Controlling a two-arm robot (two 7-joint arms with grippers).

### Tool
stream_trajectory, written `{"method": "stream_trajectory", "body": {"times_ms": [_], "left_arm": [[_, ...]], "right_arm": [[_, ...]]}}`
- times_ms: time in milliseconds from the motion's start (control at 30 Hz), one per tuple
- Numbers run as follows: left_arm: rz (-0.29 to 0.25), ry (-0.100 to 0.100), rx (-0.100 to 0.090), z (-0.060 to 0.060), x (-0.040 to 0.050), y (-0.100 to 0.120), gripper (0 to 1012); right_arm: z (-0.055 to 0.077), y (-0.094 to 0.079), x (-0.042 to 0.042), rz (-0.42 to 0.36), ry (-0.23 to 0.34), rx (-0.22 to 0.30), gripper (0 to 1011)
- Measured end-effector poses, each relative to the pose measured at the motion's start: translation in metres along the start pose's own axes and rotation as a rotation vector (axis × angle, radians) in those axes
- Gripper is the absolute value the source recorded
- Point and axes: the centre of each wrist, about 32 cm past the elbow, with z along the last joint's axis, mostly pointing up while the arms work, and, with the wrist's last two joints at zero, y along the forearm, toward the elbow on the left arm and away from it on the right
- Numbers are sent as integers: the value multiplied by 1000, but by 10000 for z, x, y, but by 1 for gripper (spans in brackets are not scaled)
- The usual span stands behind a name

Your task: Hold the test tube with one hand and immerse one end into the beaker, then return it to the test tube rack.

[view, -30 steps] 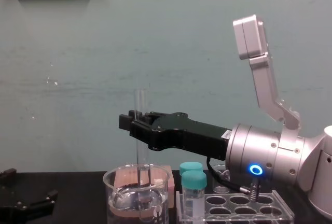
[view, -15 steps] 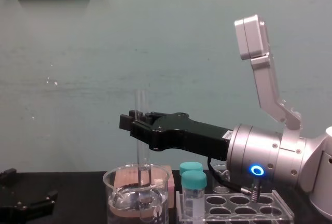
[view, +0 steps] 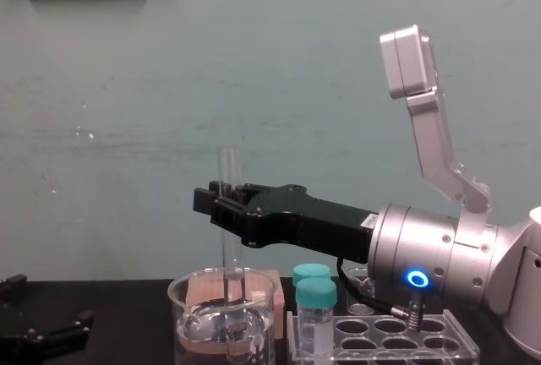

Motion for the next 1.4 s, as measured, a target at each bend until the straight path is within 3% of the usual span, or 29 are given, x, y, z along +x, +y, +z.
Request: {"method": "stream_trajectory", "body": {"times_ms": [1100, 1400], "left_arm": [[0, 0, 0, 0, 0, 0, 1000], [0, 0, 0, 0, 0, 0, 1000]], "right_arm": [[5, -3, -1, -1, -3, 1, 230], [69, 6, 8, 2, -19, 25, 230]]}}
